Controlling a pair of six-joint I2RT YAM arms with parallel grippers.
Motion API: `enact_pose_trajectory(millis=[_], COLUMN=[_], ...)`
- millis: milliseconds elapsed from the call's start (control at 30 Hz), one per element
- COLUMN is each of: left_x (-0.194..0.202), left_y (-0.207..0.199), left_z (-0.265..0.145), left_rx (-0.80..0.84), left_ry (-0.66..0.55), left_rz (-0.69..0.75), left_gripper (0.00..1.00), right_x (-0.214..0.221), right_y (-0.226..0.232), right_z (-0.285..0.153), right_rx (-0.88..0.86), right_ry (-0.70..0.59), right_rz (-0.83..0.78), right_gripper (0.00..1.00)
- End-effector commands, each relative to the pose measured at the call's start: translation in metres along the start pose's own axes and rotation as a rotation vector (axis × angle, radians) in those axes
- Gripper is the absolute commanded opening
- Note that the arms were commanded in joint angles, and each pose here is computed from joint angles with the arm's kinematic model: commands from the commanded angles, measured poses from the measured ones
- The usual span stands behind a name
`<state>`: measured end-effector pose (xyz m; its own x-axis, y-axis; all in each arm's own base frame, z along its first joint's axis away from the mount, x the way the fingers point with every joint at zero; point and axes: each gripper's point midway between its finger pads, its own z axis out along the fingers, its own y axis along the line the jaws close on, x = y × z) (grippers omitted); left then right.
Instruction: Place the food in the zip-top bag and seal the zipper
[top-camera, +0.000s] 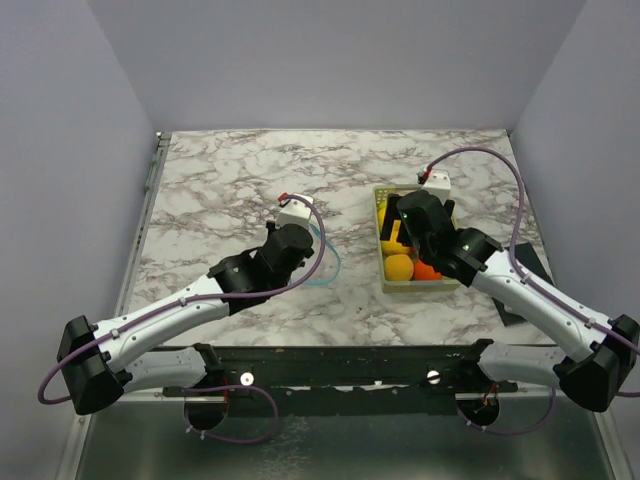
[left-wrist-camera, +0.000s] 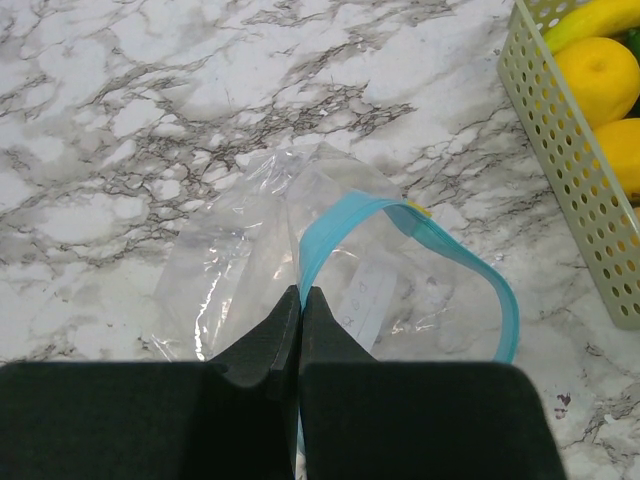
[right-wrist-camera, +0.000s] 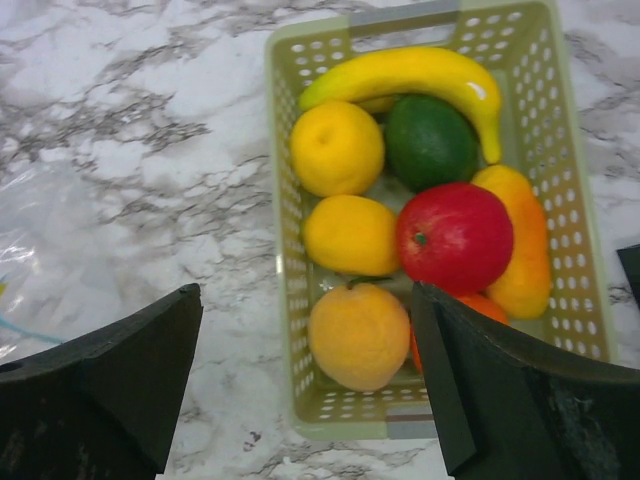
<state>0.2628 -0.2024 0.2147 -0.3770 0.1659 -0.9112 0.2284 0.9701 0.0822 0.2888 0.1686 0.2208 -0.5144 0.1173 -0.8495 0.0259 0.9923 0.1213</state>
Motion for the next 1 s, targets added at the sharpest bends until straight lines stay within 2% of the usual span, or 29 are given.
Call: enact_pose_trajectory(millis=[0,133,500,967], left_x=[-0.003,-0.003,-0.003,-0.002], left_y=[0.003,0.003,0.003,0.001], left_z=[0.001,0.001,0.001,0.002], left_rx=[-0.013,-0.011,-0.011,-0.010], left_ry=[-0.001,0.000,0.000,0.006], left_rz=[0.008,0.010,0.011,0.021], left_gripper=[0.00,0.00,0.00,0.00], right_x=[0.014,0.027,0.059,0.066], right_y=[-0.034,-0.051,-0.090,-0.099], right_z=[0.010,0.025,0.060,0.088], right_rx=[0.063,0.081,0.151,0.153], right_ry=[0.065,0.113,0.204,0.247], right_rz=[-0.032,-0.006,0.052,0.097], right_gripper=[0.94,1.00,1.00,1.00])
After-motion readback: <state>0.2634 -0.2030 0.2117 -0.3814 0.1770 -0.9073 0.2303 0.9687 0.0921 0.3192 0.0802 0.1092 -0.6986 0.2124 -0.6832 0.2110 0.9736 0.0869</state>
